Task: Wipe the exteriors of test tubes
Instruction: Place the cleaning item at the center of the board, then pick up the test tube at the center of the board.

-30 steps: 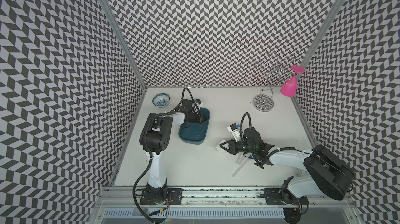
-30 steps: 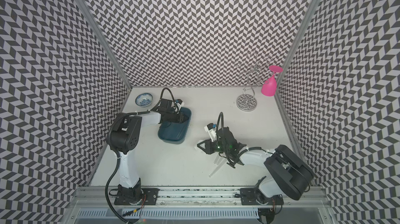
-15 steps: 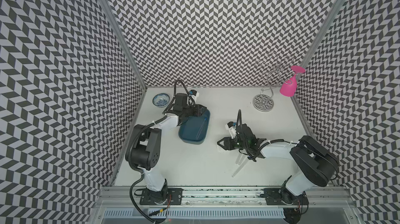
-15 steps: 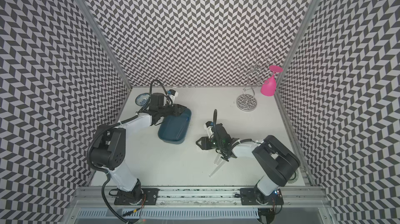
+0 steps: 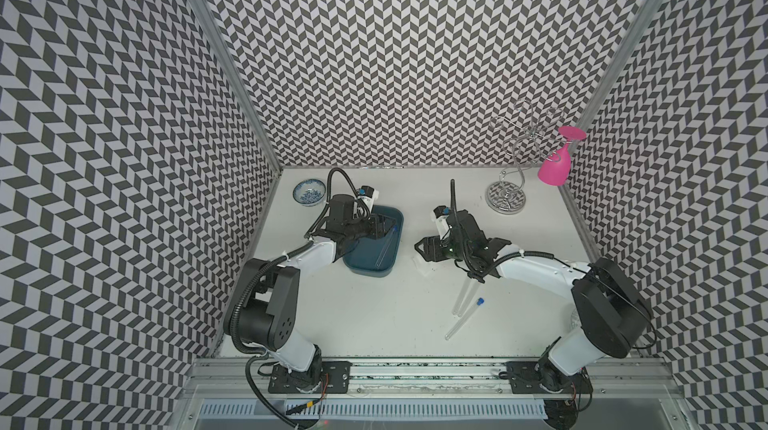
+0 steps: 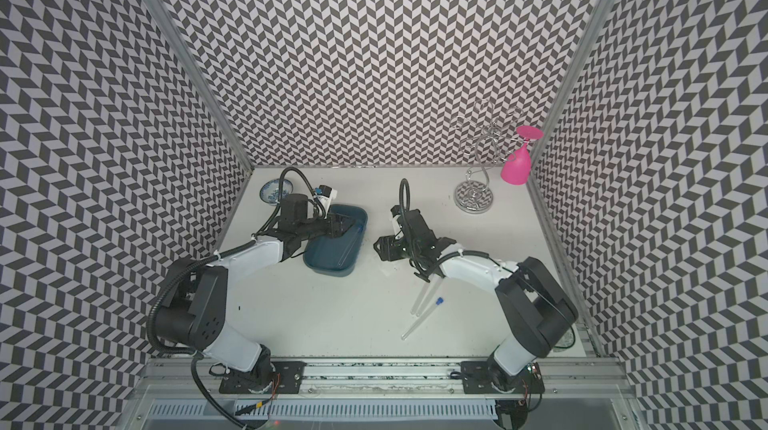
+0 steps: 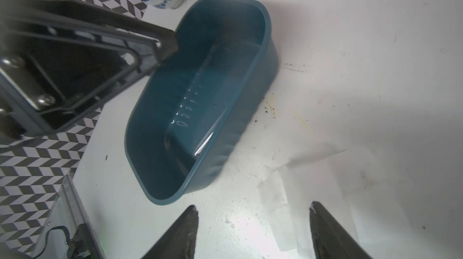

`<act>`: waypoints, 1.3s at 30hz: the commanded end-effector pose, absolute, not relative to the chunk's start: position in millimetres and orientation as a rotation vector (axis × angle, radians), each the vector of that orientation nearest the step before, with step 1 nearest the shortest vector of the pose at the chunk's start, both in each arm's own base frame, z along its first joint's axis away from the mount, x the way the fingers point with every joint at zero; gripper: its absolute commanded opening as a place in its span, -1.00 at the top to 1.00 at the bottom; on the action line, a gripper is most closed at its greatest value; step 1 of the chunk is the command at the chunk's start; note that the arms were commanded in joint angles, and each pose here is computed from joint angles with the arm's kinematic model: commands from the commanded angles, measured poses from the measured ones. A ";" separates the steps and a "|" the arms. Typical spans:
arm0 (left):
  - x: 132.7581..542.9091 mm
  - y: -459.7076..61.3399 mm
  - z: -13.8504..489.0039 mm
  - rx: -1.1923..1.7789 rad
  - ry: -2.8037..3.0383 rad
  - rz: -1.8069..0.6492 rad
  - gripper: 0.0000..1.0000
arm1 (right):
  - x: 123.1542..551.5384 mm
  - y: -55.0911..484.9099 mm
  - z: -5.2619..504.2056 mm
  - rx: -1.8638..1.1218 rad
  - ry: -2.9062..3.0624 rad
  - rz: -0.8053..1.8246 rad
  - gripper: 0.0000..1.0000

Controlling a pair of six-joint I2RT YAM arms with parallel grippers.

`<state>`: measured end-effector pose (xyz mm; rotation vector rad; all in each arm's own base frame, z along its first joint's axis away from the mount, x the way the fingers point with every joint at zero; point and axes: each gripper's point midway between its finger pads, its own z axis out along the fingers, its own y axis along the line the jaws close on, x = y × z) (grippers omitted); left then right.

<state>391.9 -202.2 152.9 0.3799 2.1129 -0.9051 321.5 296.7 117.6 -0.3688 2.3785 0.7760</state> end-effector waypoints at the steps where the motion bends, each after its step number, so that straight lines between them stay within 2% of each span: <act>1: 387.4 -205.6 190.5 0.421 1.989 -0.909 -0.05 | 316.5 277.6 135.3 -0.370 2.353 0.712 -0.37; 6: 374.2 -203.4 182.3 0.438 2.007 -0.913 -0.08 | 312.1 255.8 133.7 -0.318 2.404 0.611 -0.29; 14: 355.7 -208.4 179.3 0.424 1.994 -0.971 -0.11 | 298.4 212.6 91.7 -0.129 2.527 0.485 0.12; 18: 348.8 -216.2 172.3 0.443 2.007 -0.986 -0.12 | 293.7 201.5 79.5 -0.070 2.553 0.457 0.24; 39: 335.5 -243.3 164.9 0.497 2.016 -1.053 -0.16 | 273.2 178.4 50.3 0.025 2.618 0.381 0.26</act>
